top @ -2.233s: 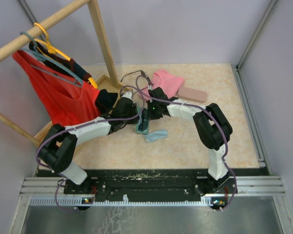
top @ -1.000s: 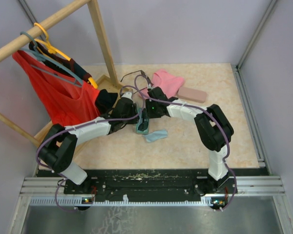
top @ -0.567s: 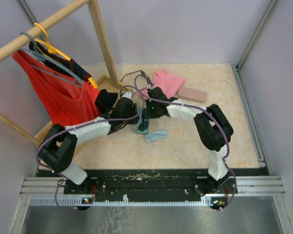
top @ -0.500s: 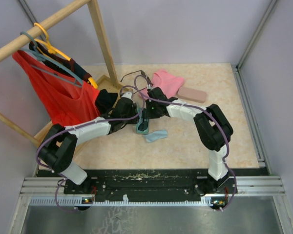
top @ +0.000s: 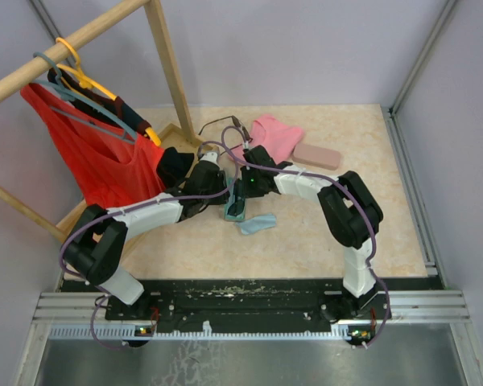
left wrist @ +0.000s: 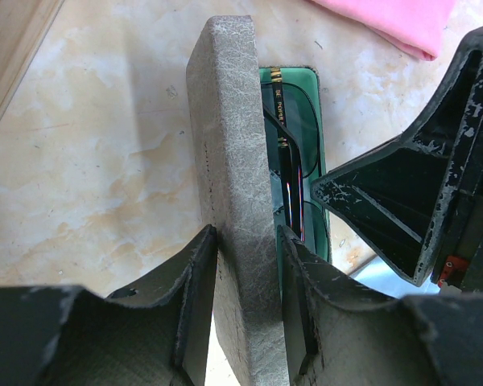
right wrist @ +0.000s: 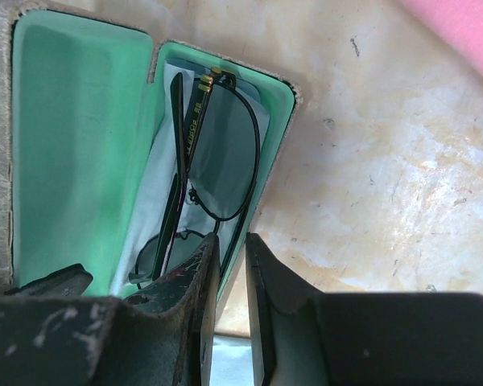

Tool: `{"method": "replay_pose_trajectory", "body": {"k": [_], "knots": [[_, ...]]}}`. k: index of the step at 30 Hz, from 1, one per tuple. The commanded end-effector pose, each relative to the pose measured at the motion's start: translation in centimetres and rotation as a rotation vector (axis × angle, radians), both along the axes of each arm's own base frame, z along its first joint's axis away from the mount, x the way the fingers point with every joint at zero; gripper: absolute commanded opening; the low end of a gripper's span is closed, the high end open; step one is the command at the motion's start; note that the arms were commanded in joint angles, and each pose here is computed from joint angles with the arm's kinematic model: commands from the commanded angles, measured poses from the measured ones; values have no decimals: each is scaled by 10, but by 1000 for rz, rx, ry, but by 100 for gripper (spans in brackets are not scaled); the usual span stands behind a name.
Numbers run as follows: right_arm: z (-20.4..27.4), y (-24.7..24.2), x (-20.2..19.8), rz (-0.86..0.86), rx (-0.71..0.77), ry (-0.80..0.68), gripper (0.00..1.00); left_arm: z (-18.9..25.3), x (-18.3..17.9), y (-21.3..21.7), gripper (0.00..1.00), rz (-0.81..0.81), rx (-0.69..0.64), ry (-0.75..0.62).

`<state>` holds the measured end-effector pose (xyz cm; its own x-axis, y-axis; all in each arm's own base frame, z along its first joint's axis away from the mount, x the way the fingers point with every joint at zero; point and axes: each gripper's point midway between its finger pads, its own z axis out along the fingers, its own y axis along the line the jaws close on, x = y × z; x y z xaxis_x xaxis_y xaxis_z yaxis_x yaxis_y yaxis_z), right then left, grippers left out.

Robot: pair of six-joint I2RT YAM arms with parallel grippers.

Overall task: Organize the sunglasses
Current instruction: Adjust the sunglasses in the sunglasses case.

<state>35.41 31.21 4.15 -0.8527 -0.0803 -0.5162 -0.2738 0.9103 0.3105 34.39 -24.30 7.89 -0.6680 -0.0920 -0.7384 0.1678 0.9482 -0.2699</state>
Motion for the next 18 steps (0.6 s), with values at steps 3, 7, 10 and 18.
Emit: {"method": "replay_pose_trajectory", "body": {"k": [3,7,10,18], "knots": [[-1,4,3,5,15,-13,21,10,4,-4,41,-2,-20,-21],[-4,4,3,5,12,-7,21,10,4,-4,41,-2,-20,-22],[-6,5,3,6,10,-6,21,11,5,-5,41,-4,-23,-22],[-13,4,3,6,-2,4,21,9,4,-5,41,-7,-23,-19]]}}
